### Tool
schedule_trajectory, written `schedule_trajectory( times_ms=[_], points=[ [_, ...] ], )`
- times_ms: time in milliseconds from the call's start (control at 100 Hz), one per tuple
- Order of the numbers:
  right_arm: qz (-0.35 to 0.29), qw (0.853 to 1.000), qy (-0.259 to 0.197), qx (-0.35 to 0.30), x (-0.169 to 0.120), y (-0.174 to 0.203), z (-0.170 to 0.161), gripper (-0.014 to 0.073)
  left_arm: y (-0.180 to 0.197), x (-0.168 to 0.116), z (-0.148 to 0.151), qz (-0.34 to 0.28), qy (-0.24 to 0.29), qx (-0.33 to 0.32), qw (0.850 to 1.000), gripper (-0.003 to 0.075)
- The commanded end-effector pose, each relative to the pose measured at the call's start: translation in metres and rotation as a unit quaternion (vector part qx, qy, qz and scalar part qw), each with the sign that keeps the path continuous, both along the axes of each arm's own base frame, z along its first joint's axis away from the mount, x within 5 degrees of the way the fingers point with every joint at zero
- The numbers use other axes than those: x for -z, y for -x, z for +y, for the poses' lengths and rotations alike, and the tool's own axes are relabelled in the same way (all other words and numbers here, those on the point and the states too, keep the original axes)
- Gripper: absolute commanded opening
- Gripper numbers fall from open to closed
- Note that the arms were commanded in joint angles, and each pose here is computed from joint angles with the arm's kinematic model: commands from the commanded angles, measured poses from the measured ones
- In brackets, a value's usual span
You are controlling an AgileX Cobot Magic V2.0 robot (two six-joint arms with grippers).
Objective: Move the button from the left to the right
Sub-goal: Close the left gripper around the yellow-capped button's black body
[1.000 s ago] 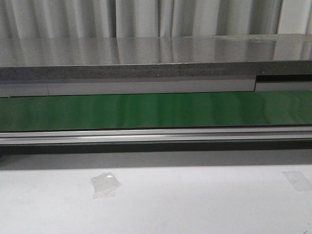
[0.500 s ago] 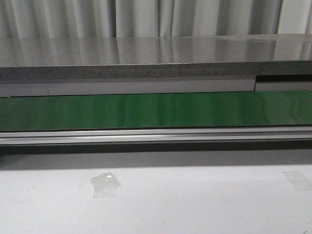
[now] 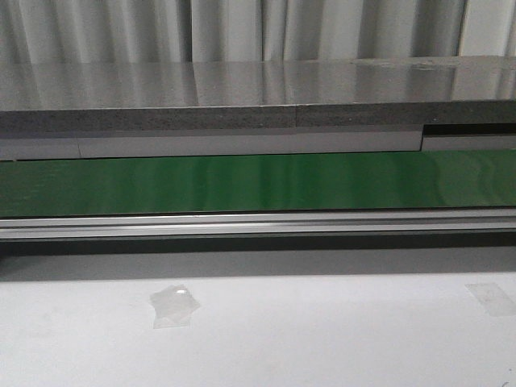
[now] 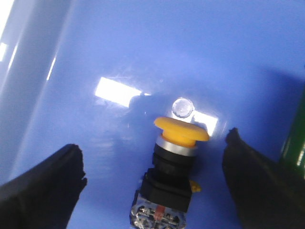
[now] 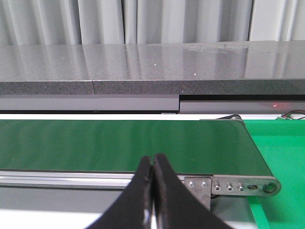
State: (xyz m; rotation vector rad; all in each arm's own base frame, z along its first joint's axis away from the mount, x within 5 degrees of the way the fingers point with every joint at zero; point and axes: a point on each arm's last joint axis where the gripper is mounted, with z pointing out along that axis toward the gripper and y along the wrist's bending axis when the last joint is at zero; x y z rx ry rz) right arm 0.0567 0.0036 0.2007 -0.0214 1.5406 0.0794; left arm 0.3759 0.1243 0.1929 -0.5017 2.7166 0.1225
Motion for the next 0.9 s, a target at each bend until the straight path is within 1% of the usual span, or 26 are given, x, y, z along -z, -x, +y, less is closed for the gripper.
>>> schedule_trajectory(
  times_ms=[0, 310, 590, 760, 830, 860, 890],
  points=[
    [-0.056, 0.998, 0.000, -0.001, -0.014, 0.003, 0.000, -0.0068, -0.005, -0.022, 0.001, -0.048, -0.008, -0.003, 0.999, 0.0567],
    [-0.056, 0.998, 0.000, -0.001, -0.014, 0.003, 0.000, -0.0068, -0.008, -0.011, 0.002, -0.037, -0.002, -0.005, 0.999, 0.0567],
    [-0.056, 0.998, 0.000, -0.001, -0.014, 0.003, 0.000, -0.0068, -0.010, 0.009, 0.002, -0.007, 0.009, -0.006, 1.000, 0.0567],
    [-0.056, 0.998, 0.000, -0.001, -0.014, 0.003, 0.000, -0.0068, -0.011, 0.017, 0.003, 0.003, 0.012, -0.006, 1.000, 0.0564],
    [-0.056, 0.998, 0.000, -0.001, -0.014, 0.003, 0.000, -0.0068, -0.011, 0.017, 0.003, 0.001, 0.012, -0.006, 1.000, 0.0541],
    [-0.056, 0.998, 0.000, -0.001, -0.014, 0.003, 0.000, -0.0068, -0.011, 0.017, 0.003, 0.000, 0.011, -0.006, 1.000, 0.0520],
    [-0.056, 0.998, 0.000, -0.001, -0.014, 0.003, 0.000, -0.0068, -0.011, 0.017, 0.003, 0.000, 0.011, -0.006, 1.000, 0.0483]
  ],
)
